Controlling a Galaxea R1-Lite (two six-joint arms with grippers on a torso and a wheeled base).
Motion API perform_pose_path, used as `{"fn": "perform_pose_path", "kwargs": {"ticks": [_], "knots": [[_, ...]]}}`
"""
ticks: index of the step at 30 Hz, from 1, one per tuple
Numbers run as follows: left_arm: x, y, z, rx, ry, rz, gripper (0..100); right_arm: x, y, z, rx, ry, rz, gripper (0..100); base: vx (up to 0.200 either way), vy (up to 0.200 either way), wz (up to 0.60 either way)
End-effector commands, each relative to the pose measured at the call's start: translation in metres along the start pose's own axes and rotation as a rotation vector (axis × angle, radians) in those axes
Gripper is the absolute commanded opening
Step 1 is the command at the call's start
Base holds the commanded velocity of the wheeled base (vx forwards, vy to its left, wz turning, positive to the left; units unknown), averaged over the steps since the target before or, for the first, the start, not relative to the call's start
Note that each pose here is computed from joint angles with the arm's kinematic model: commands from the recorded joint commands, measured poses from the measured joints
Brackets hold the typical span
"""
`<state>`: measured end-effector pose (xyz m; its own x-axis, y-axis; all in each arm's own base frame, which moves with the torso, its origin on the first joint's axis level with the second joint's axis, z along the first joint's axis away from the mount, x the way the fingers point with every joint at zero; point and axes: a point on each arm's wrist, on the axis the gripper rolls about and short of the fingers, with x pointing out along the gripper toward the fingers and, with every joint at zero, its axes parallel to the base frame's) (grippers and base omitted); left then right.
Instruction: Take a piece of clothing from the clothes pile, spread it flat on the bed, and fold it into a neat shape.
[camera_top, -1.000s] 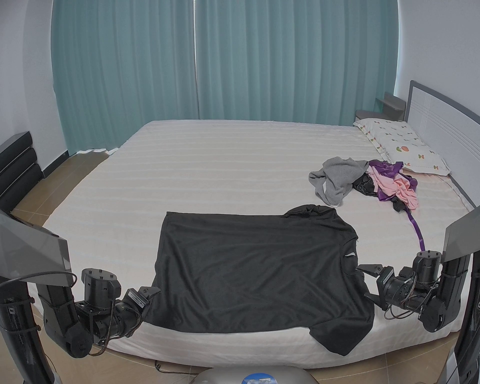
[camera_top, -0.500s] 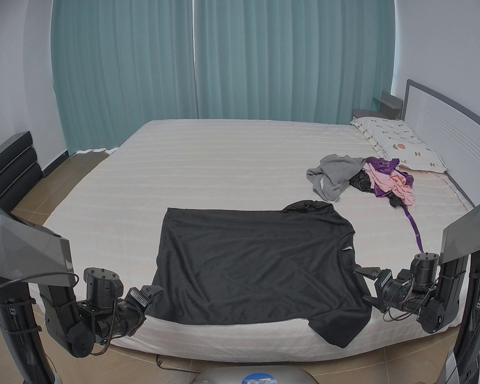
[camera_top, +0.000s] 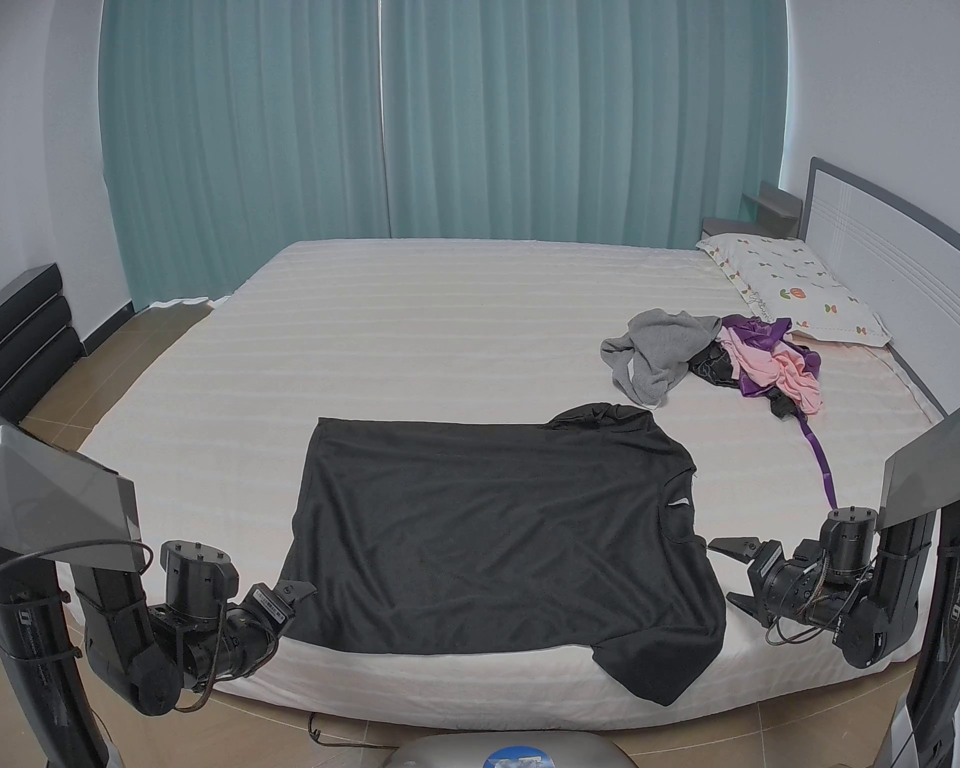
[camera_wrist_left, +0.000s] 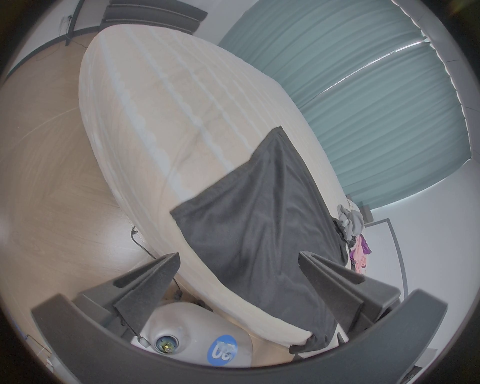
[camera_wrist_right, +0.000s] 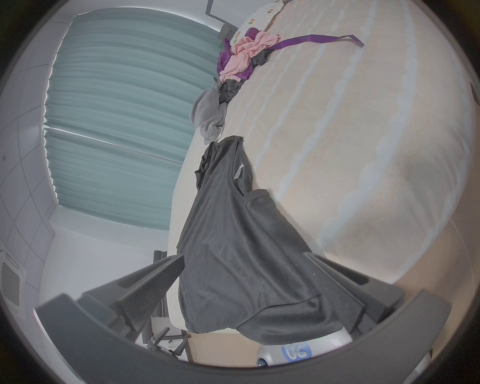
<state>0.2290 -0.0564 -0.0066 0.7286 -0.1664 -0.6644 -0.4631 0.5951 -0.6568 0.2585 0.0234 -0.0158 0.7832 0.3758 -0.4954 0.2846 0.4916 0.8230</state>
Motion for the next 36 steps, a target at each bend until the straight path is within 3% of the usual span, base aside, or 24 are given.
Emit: {"fn": "perform_pose_path", "kwargs": {"ticks": [1, 10, 15, 30, 31, 36], "knots": [[0.000, 0.007, 0.008, -0.005, -0.026, 0.029, 100, 0.000, -0.001, -0.002, -0.016, 0.004, -0.002, 100, 0.000, 0.000, 0.00], [0.014, 0.022, 0.008, 0.009, -0.021, 0.103, 100, 0.000, -0.001, -0.005, -0.023, 0.016, -0.005, 100, 0.000, 0.000, 0.00], [0.028, 0.028, 0.005, 0.060, -0.070, 0.171, 100, 0.000, -0.002, -0.005, -0.023, 0.019, -0.009, 100, 0.000, 0.000, 0.00], [0.050, 0.020, 0.011, 0.111, -0.097, 0.136, 100, 0.001, -0.003, -0.005, -0.026, 0.019, -0.010, 100, 0.000, 0.000, 0.00], [0.051, 0.020, 0.012, 0.111, -0.098, 0.134, 0, 0.001, -0.003, -0.005, -0.027, 0.019, -0.010, 100, 0.000, 0.000, 0.00], [0.047, 0.022, 0.011, 0.102, -0.108, 0.153, 0, -0.002, -0.003, -0.007, -0.054, 0.022, -0.014, 100, 0.000, 0.000, 0.00]]}}
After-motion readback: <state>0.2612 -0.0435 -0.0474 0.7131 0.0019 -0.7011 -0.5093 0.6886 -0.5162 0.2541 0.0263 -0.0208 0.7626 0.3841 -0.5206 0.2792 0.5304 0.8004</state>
